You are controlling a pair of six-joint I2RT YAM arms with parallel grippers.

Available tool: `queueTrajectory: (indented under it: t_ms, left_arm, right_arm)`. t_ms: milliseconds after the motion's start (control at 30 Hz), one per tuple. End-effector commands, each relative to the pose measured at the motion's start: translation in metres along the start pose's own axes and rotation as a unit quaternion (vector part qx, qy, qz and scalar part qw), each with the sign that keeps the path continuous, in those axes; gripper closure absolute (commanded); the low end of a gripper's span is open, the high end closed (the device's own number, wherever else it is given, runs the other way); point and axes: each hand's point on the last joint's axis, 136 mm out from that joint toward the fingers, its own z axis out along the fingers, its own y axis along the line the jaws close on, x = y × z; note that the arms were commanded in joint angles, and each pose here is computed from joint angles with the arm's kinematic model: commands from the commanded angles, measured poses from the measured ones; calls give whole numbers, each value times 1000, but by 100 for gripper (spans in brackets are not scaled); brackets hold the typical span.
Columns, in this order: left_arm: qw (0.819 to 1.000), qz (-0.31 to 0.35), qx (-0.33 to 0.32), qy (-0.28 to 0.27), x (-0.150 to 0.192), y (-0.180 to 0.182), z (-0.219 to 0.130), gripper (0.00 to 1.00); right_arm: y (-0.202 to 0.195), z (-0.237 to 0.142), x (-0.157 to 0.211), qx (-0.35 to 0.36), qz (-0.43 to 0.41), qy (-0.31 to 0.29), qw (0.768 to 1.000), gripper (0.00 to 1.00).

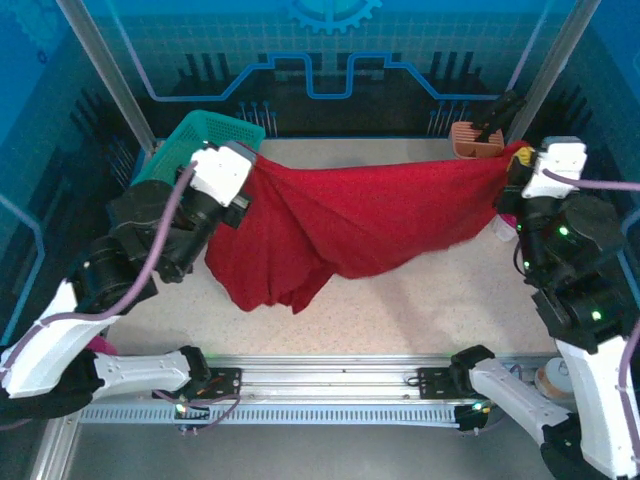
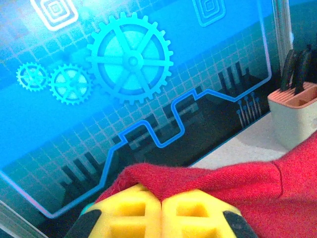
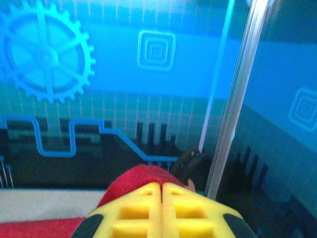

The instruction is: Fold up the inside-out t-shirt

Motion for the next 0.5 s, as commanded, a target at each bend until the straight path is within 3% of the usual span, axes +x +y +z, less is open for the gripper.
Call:
queueTrajectory:
  t_ms: [0,133,267,367,467]
  left_arm:
    - [997,38,-58,-44,-22,21,13,100]
    - [998,0,-54,-12,3,41,37,100]
    - [998,-6,-27,61,45,38,81,100]
    - [995,3,-52,84,61,51,103,100]
    - [995,8,-67,70,67,59,107,100]
  right_arm:
    - [10,38,16,22,-9,31,999,100]
    - [26,88,28,-2,30,58,998,100]
    - [47,129,25,-37,53,61,996,100]
    - [61,140,8,-70,55,26,996,100]
    - [58,134,-3,-83,60,9,995,100]
